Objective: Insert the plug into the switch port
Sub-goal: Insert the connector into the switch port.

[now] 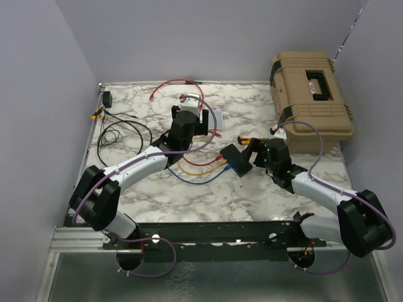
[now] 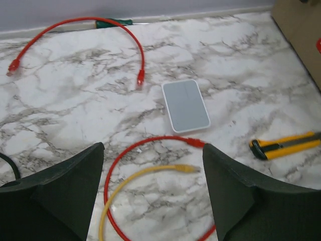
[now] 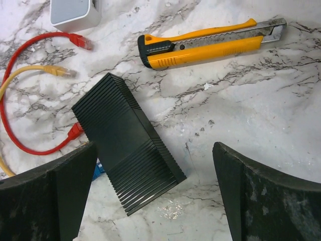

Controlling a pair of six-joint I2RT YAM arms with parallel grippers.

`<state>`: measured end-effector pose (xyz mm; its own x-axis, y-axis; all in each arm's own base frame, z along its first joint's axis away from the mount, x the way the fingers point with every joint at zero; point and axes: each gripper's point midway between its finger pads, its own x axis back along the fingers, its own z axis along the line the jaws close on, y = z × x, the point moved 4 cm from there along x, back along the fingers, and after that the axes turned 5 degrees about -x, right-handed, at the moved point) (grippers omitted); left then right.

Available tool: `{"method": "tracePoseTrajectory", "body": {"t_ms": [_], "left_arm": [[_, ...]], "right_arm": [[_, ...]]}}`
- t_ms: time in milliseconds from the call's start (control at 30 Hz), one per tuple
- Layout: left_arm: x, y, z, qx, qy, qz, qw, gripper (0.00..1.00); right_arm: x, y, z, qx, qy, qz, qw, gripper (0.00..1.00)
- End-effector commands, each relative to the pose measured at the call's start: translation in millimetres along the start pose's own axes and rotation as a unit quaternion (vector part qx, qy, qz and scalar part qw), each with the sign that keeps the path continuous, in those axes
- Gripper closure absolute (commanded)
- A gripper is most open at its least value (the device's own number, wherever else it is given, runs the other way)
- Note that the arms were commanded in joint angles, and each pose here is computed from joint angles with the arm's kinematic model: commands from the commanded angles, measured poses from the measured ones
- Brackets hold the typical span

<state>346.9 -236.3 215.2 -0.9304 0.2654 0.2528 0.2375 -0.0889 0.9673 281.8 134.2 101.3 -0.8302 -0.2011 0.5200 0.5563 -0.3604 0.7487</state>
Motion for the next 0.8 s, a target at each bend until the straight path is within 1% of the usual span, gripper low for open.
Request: {"method": "tracePoseTrajectory", "body": {"t_ms": [0,100,167,233,433,533,700,733,767], "left_arm": [[-39,-7,35,0.024,0.073,0.032,0.997,0.2],[-71,-8,42,0.026,0.076,0.041,0.996,0.2],[-94,-11,41,0.025,0.068,0.051,0.996,0.18],[-122,-23,38,0.018,0.063,0.068,0.996,0.18],[-186,-35,34,0.008,0.053,0.078,0.995,0.19],[-211,-42,38,0.014,0.046,0.082,0.995,0.26],[-242,-60,43,0.022,0.034,0.096,0.995,0.46],[-246,-64,44,0.021,0.034,0.099,0.994,0.49],[-250,-67,45,0.02,0.036,0.1,0.994,0.5]], "right_arm": [[4,6,10,-0.011,0.033,-0.022,0.999,0.0],[8,7,8,-0.012,0.03,-0.03,0.999,0.0],[11,9,8,-0.013,0.033,-0.035,0.999,0.0],[12,10,9,-0.012,0.034,-0.038,0.999,0.0],[14,9,10,-0.012,0.043,-0.04,0.998,0.0],[13,9,9,-0.012,0.043,-0.041,0.998,0.0],[13,9,9,-0.01,0.041,-0.042,0.998,0.0],[12,8,8,-0.01,0.04,-0.042,0.998,0.0],[12,8,8,-0.01,0.04,-0.041,0.998,0.0]]}}
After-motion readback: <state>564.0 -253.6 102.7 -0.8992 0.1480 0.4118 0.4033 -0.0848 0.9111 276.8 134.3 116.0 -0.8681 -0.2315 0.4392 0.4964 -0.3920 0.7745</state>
